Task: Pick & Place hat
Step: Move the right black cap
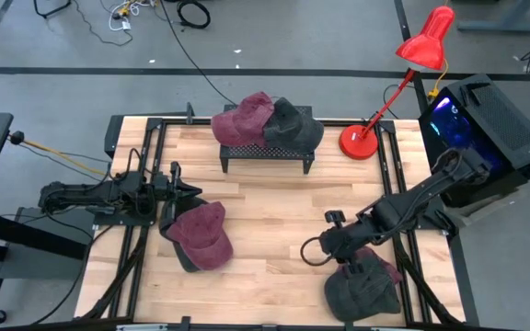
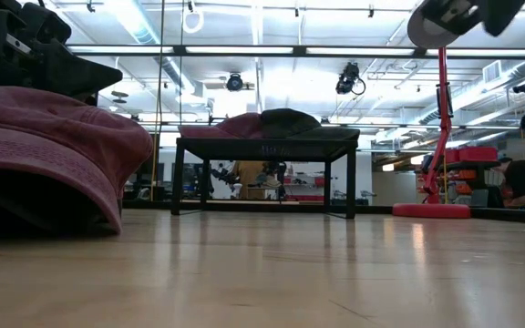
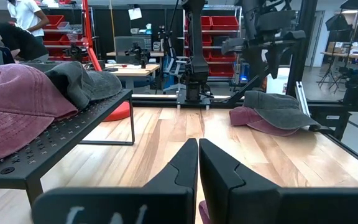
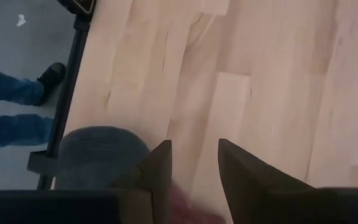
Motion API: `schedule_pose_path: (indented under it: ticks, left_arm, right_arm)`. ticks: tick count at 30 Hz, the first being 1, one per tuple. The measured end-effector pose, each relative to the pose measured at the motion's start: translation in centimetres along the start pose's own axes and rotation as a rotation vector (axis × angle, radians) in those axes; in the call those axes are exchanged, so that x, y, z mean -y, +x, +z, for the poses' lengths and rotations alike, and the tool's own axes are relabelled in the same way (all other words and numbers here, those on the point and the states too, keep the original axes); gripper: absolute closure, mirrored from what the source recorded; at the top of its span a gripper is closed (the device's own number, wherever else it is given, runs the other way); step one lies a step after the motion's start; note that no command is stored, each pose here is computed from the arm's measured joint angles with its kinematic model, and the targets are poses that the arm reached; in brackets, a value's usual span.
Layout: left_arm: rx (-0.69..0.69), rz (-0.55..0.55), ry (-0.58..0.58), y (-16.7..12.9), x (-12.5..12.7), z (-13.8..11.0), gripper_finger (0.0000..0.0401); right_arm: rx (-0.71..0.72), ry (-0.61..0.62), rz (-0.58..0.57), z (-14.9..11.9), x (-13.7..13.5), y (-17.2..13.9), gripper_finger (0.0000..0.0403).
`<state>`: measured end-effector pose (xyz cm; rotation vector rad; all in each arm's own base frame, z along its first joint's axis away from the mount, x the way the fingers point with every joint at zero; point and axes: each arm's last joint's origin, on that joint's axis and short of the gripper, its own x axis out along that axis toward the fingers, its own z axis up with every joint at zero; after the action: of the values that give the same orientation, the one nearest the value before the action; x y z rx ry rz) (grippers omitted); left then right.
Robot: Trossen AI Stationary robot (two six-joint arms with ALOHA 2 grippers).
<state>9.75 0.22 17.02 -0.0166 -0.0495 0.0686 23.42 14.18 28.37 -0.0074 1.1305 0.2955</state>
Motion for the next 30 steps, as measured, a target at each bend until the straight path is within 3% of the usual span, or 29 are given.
schedule_pose_path:
  ticks: [21, 25, 30]
  left_arm:
    - [0.000, 0.000, 0.000, 0.0, 0.0, 0.0, 0.0380]
    - [0.000, 0.000, 0.000, 0.0, 0.0, 0.0, 0.0380]
    - [0.000, 0.000, 0.000, 0.0, 0.0, 0.0, 0.0380]
  right_arm:
    - [-0.269, 0.023, 0.106, -4.0, -4.3, -0.7, 0.0270]
    - [-0.307, 0.105, 0.068, -4.9, -4.5, -1.2, 0.0270]
    - [-0.333, 0.290, 0.022, -5.9, -5.0, -2.1, 0.0267]
